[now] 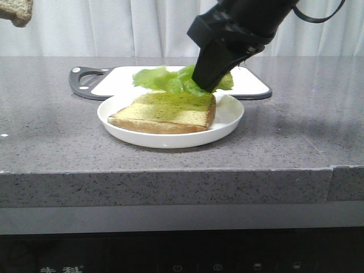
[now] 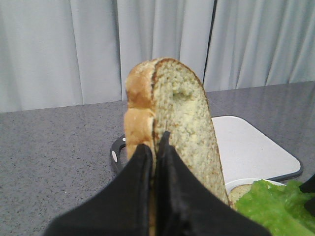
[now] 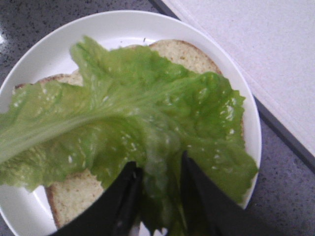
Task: Left arm grabs bread, right arm adds lettuce
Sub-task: 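Open the right gripper to drop the lettuce onto the bread, withdraw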
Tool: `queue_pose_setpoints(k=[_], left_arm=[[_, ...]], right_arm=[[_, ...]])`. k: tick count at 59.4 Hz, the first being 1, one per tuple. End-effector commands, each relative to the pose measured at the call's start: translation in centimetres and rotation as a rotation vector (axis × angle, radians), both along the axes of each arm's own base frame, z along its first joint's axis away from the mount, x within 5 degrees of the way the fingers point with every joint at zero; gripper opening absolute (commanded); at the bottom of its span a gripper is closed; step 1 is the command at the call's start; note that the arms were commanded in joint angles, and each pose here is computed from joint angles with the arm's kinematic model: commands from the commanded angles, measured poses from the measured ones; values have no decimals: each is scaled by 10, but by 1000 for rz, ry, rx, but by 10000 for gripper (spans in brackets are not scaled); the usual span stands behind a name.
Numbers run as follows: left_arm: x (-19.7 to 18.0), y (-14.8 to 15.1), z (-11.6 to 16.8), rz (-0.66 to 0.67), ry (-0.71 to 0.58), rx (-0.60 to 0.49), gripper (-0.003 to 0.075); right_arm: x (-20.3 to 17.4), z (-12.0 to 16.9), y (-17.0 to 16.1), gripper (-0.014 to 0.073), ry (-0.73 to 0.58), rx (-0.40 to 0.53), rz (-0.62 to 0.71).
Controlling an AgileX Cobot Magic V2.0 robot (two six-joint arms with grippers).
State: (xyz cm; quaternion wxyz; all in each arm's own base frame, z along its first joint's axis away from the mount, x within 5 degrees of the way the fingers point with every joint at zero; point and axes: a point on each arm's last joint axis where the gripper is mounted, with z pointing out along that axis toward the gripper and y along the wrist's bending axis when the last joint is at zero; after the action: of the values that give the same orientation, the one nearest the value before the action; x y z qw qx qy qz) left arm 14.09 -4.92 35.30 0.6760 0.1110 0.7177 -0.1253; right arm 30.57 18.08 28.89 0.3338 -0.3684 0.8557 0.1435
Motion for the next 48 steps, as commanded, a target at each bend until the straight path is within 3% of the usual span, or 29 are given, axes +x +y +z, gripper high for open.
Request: queue_pose_setpoints(k=[1,19,39,44,48], left_arm=[[-1,2,18,9,-107,-48,-21],[-1,2,18,9,-107,-48,-21],[-1,2,18,9,-107,-48,-20],[-1,2,18,9,-107,-48,-20],[-1,2,18,9,-106,-47,-21]], right_arm=[[-3,28,-1,365,-92,73,-18],[-10,43,-4,489,-129,93,-18],[-42,90,-27,480,-227,140,-21],[-50,96,-30,395,-226,154,-24],[-54,99,-33,255,-238,161,-27]])
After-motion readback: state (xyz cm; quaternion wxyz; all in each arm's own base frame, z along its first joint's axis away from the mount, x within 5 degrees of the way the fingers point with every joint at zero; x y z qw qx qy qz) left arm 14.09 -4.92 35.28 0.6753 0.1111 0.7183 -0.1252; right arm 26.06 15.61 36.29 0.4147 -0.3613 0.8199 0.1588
